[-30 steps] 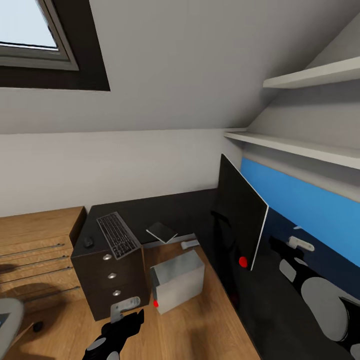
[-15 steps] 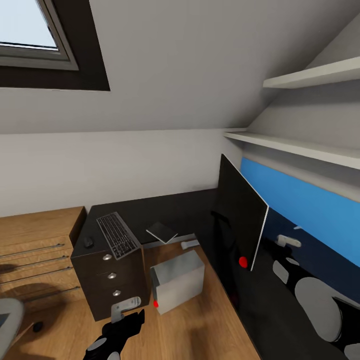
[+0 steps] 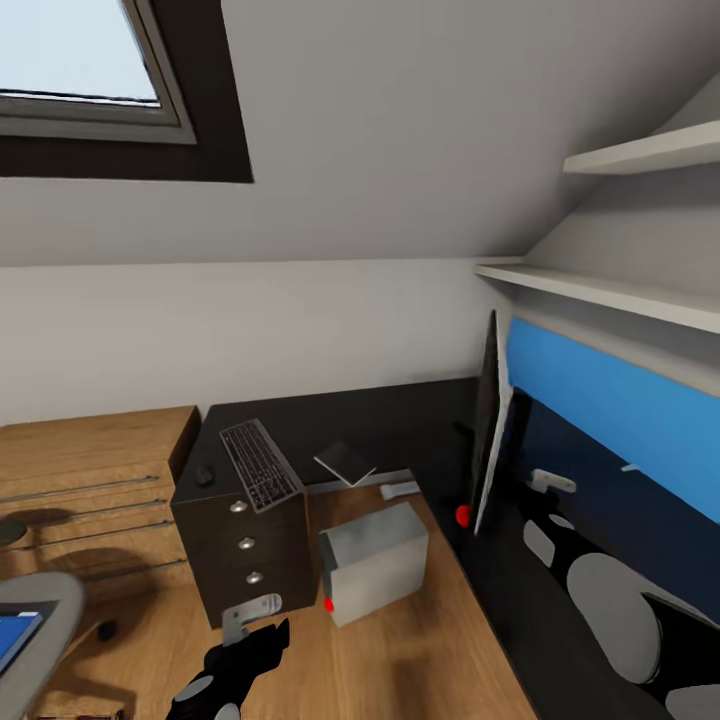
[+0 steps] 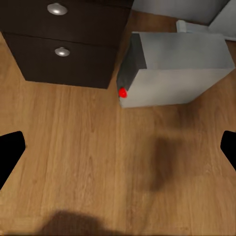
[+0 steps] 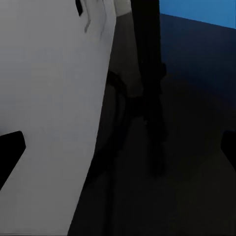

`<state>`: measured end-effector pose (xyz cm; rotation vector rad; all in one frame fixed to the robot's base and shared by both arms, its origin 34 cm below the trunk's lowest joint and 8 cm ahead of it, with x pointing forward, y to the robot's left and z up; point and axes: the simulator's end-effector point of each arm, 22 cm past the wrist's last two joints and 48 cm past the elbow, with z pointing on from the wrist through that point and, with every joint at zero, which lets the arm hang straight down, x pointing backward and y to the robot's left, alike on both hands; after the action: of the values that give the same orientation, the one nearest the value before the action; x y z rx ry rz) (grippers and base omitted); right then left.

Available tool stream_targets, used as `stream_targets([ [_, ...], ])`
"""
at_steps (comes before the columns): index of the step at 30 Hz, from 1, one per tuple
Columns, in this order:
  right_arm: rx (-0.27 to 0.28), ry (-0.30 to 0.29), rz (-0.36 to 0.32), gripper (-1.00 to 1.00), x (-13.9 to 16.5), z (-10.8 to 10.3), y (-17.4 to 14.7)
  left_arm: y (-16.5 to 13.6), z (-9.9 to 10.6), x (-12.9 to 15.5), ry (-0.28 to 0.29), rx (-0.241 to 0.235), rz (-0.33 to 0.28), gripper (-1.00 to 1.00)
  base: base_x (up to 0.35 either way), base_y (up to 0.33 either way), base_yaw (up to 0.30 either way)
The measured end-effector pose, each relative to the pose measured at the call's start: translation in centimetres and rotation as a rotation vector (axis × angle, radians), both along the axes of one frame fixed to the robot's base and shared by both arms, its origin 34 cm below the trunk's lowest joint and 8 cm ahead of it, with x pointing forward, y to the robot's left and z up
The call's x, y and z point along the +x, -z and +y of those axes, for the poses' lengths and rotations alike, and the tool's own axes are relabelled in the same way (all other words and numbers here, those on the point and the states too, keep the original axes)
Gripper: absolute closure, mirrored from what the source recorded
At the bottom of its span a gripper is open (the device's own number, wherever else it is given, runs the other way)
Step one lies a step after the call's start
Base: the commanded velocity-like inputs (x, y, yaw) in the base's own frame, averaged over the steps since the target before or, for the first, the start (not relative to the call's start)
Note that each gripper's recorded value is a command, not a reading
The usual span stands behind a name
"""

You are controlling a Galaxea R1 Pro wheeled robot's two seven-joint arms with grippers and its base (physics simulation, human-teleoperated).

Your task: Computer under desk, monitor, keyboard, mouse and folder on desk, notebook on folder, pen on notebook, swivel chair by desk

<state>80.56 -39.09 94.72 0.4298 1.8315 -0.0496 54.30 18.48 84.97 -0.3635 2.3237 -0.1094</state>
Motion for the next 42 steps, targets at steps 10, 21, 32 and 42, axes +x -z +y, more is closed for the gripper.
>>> stream_targets([
  [10,0.006,-0.009,0.000,-1.00,0.1,0.8,0.1,0.0,0.0,0.0,0.000,0.001,-0.001,-1.00,0.000,0.000,0.277],
  [21,0.003,-0.006,-0.002,-1.00,0.1,0.6,-0.1,0.0,0.0,0.0,0.001,0.001,0.000,-1.00,0.000,0.000,0.237],
  [32,-0.007,0.001,-0.006,-1.00,0.1,0.0,-0.4,-0.6,-1.5,0.1,0.035,-0.006,-0.014,-1.00,0.000,0.000,-0.160],
  [42,-0.056,0.063,-0.005,-1.00,-0.8,-5.8,-1.0,-2.7,-1.9,1.0,0.037,-0.022,-0.068,-1.00,0.000,0.000,-0.199],
])
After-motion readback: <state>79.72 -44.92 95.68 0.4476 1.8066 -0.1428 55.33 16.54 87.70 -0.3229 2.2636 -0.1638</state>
